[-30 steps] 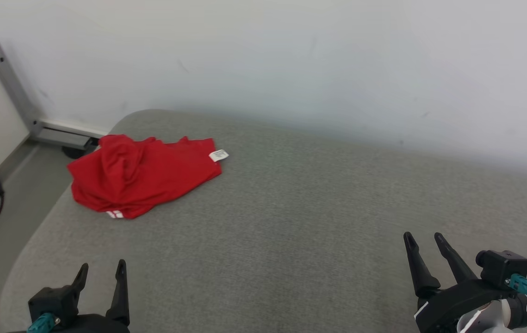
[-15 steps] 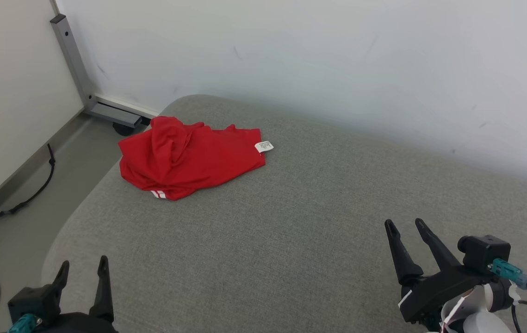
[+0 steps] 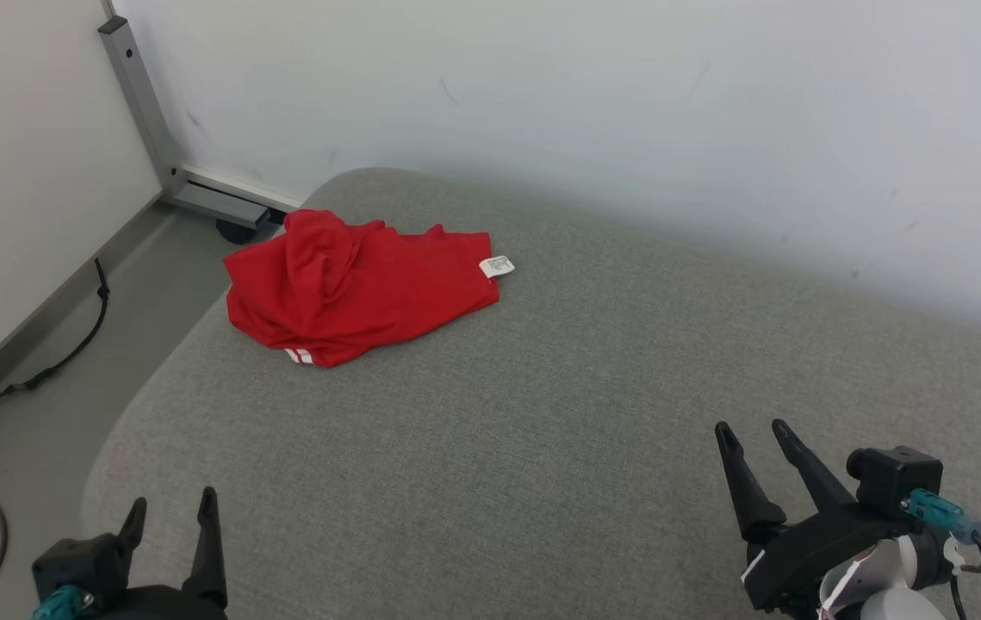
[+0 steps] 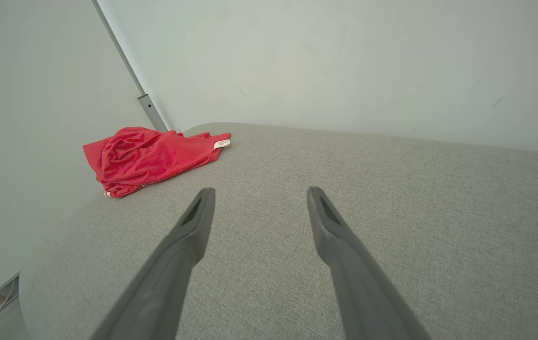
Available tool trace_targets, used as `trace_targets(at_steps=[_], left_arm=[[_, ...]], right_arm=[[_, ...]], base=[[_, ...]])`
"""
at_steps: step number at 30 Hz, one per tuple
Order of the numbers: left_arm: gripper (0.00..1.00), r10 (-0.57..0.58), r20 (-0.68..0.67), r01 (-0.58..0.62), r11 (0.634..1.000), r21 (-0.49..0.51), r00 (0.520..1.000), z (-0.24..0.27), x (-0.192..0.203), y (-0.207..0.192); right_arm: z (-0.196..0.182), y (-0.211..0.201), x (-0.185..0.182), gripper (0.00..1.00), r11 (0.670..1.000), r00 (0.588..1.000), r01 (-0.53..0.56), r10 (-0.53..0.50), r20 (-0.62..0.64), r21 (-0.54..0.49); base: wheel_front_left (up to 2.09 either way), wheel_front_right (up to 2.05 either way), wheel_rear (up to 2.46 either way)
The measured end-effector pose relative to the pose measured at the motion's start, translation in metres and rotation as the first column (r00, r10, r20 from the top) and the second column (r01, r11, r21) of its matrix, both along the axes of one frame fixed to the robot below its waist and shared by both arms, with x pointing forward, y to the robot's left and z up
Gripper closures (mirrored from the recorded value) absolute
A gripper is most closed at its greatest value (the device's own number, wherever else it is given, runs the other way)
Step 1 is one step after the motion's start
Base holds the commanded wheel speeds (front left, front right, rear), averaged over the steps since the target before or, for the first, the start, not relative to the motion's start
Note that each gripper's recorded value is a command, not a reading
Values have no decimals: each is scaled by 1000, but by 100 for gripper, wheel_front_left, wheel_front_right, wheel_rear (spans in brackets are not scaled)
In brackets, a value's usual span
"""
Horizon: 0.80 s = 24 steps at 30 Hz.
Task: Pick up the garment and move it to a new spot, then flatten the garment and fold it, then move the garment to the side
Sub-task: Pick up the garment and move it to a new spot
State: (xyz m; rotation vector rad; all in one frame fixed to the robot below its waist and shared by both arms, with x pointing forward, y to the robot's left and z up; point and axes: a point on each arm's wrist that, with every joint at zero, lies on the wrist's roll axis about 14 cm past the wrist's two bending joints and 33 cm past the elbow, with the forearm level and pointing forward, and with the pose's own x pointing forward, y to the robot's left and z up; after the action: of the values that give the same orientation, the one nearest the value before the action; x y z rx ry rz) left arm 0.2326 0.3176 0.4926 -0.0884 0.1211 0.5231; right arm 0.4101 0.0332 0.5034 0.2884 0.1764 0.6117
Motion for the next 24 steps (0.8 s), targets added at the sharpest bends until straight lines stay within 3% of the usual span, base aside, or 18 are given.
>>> trace_targets(at_steps=[9,16,24], left_arm=[[0,-23,-114,9,992,-122,993,-27,12,1],[0,-82,-138,52,977,-208,987,-15,72,0],[0,-133,-257,71,969,-236,957,-20,132,4]], right_arm=[[12,3,6,0,1000,999,-26,26,44,-12],[9,0,18,0,999,999,-44,44,30,-5],[-2,-20,43,0,996,999,-39,41,31,-80]], base=[[0,0,0],[0,0,0],[0,0,0]])
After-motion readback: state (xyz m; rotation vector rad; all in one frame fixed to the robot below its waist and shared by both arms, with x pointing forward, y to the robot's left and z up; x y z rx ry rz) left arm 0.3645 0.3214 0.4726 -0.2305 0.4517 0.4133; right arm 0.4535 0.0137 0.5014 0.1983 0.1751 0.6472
